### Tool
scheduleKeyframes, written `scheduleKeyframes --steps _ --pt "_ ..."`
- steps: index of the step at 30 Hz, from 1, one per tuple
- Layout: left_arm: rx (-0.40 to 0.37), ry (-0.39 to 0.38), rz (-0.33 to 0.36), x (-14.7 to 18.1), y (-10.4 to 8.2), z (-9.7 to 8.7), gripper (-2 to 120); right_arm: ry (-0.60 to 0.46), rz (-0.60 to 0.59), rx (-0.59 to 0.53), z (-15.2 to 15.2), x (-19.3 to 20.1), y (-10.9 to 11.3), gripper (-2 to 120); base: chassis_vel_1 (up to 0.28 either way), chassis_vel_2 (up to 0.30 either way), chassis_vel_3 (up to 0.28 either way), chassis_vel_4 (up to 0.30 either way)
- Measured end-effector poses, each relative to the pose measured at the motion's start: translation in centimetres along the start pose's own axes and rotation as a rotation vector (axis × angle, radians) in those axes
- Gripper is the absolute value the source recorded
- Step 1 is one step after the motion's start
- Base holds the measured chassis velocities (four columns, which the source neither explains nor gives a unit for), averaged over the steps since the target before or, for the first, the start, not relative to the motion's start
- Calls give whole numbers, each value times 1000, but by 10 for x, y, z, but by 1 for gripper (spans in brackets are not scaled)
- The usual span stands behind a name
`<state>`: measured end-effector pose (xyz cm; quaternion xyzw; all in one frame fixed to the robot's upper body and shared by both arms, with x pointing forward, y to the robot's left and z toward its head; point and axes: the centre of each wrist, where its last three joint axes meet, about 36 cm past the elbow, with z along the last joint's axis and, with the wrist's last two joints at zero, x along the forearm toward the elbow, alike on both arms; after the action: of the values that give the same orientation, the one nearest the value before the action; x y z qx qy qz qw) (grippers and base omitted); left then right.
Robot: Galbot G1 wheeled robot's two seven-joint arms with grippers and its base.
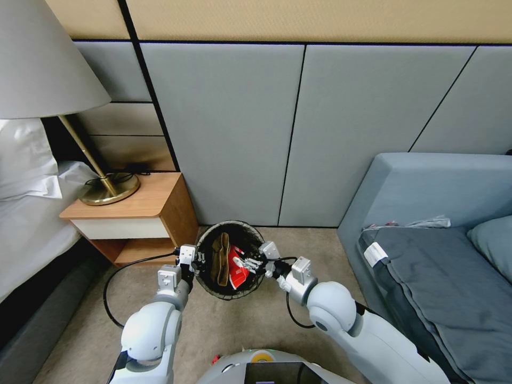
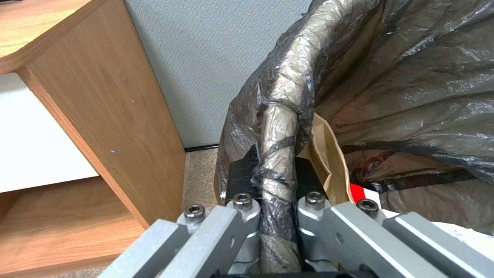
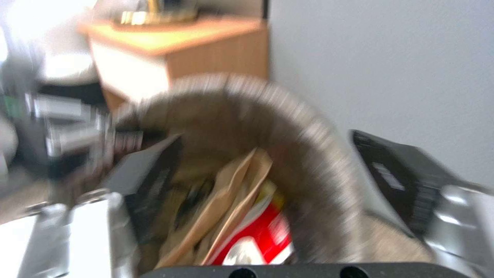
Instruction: Pick up the trash bin, then pick up the garbage from the floor and place it into the trash bin.
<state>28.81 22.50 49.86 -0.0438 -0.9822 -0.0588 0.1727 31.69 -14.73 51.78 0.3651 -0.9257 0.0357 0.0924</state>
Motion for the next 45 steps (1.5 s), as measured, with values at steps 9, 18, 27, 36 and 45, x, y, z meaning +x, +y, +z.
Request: scheduleKeyframes --steps 9,18,27,36,45 --pt "0 3 3 -2 -1 1 1 -145 98 0 -47 39 -12 100 0 0 0 0" --pt "-6 21 -5 -1 0 0 1 -202 303 -32 -47 64 -23 100 0 0 0 0" --pt "-8 29 -22 4 3 -2 1 -217 505 31 -19 71 -64 100 0 0 0 0" --pt "-14 28 -27 7 7 -4 1 -187 659 67 58 85 -53 100 11 11 12 11" --pt "-14 25 -22 7 7 -5 1 -155 743 24 96 109 -25 100 72 84 70 68"
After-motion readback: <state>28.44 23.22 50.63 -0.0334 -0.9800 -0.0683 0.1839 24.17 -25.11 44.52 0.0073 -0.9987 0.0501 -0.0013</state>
